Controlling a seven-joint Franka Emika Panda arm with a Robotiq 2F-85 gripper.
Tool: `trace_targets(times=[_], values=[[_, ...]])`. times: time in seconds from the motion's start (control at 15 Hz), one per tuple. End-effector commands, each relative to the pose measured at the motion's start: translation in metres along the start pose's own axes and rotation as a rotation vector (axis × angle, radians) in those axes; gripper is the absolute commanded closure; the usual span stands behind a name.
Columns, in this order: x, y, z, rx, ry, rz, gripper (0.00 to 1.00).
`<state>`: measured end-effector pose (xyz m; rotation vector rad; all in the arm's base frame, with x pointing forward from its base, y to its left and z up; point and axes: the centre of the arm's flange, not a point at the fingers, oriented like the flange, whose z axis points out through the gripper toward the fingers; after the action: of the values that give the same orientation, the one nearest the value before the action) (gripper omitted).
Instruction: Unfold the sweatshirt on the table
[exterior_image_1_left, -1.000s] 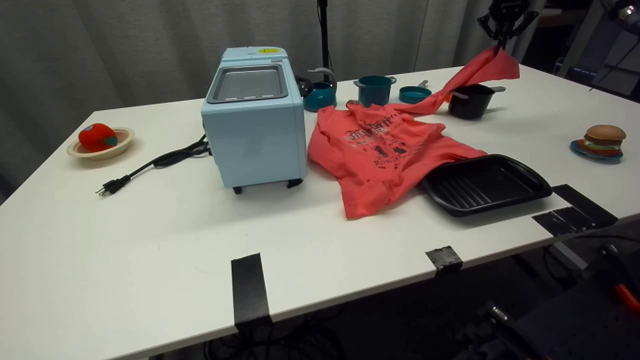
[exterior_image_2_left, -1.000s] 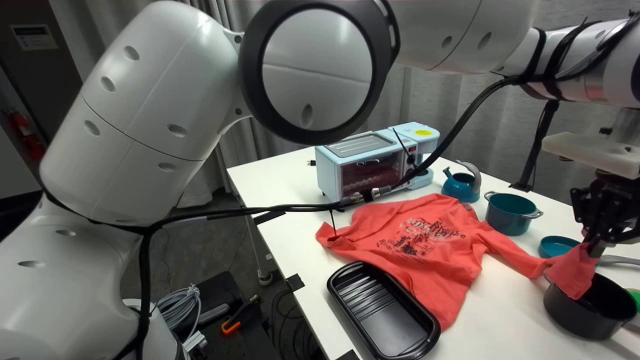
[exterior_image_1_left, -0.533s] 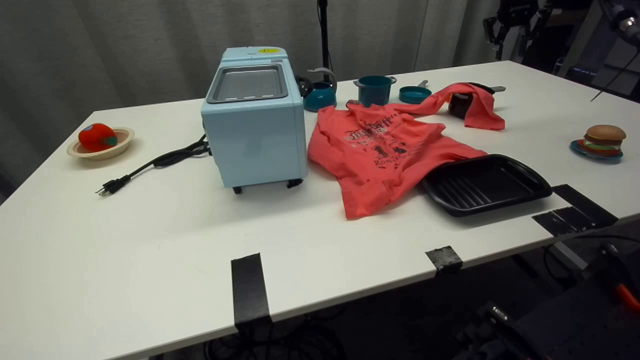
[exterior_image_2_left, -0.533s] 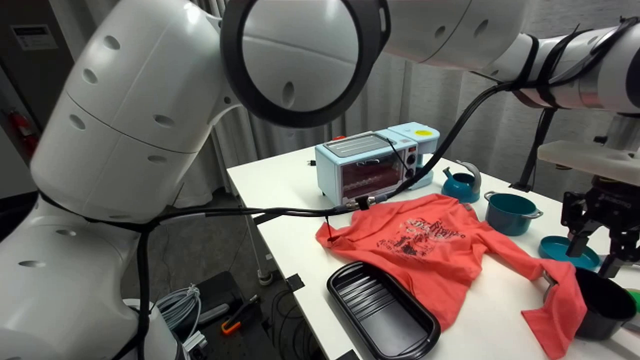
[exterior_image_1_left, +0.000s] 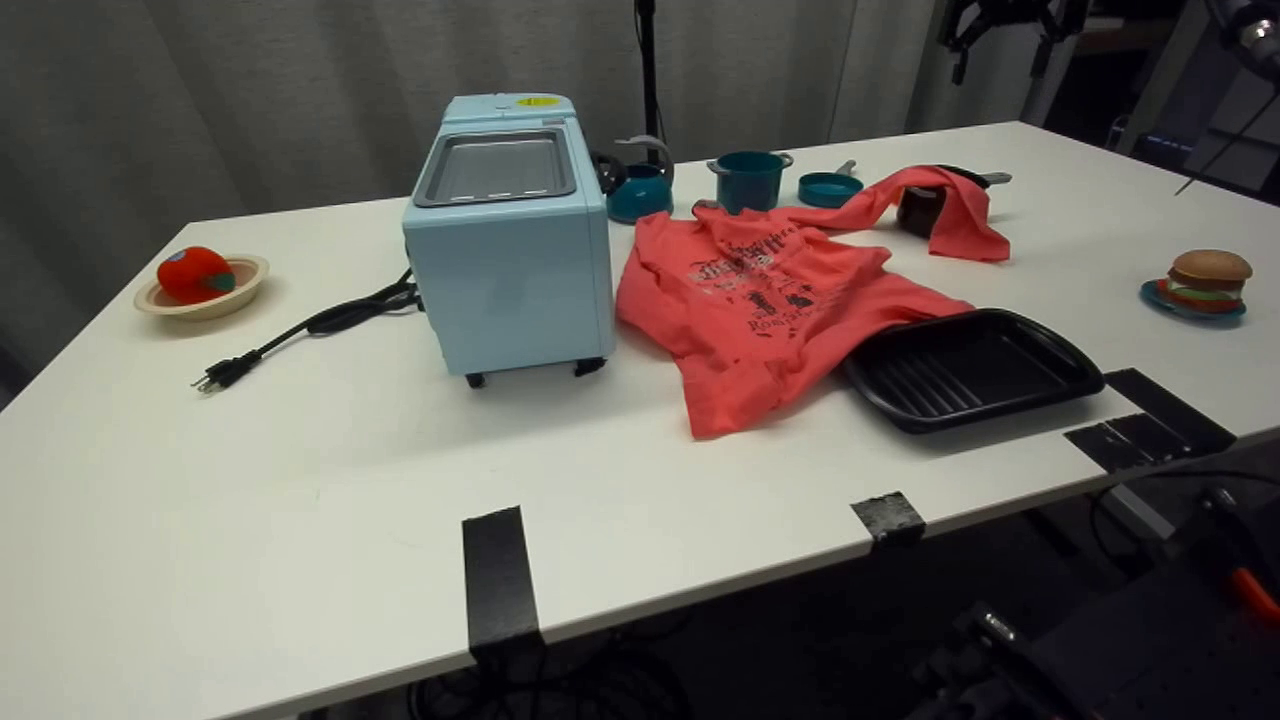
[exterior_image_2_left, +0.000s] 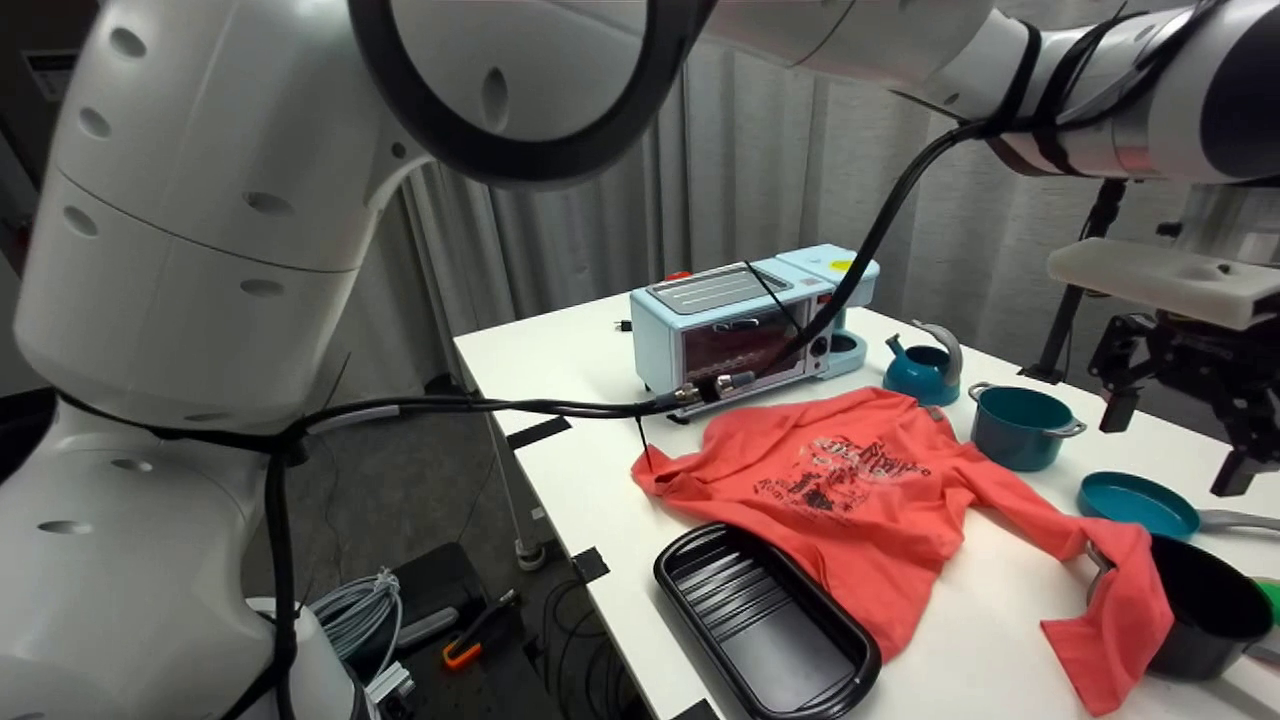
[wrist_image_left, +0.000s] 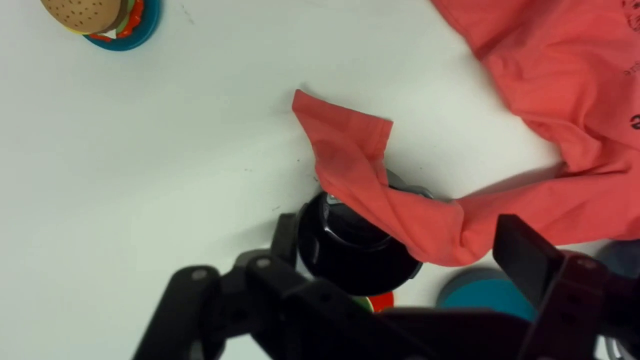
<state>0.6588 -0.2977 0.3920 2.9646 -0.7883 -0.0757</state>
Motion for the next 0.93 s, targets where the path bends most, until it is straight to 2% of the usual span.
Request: trace_targets(times=[0.0, 0.4, 0.87], values=[[-0.037, -0.016, -0.024, 0.109, 0.034, -0.09, 0.0], [-0.074, -0.041, -0.062, 0.255, 0.058, -0.247, 0.0], [-0.113, -0.028, -0.107, 0.382, 0.137, -0.333, 0.0]])
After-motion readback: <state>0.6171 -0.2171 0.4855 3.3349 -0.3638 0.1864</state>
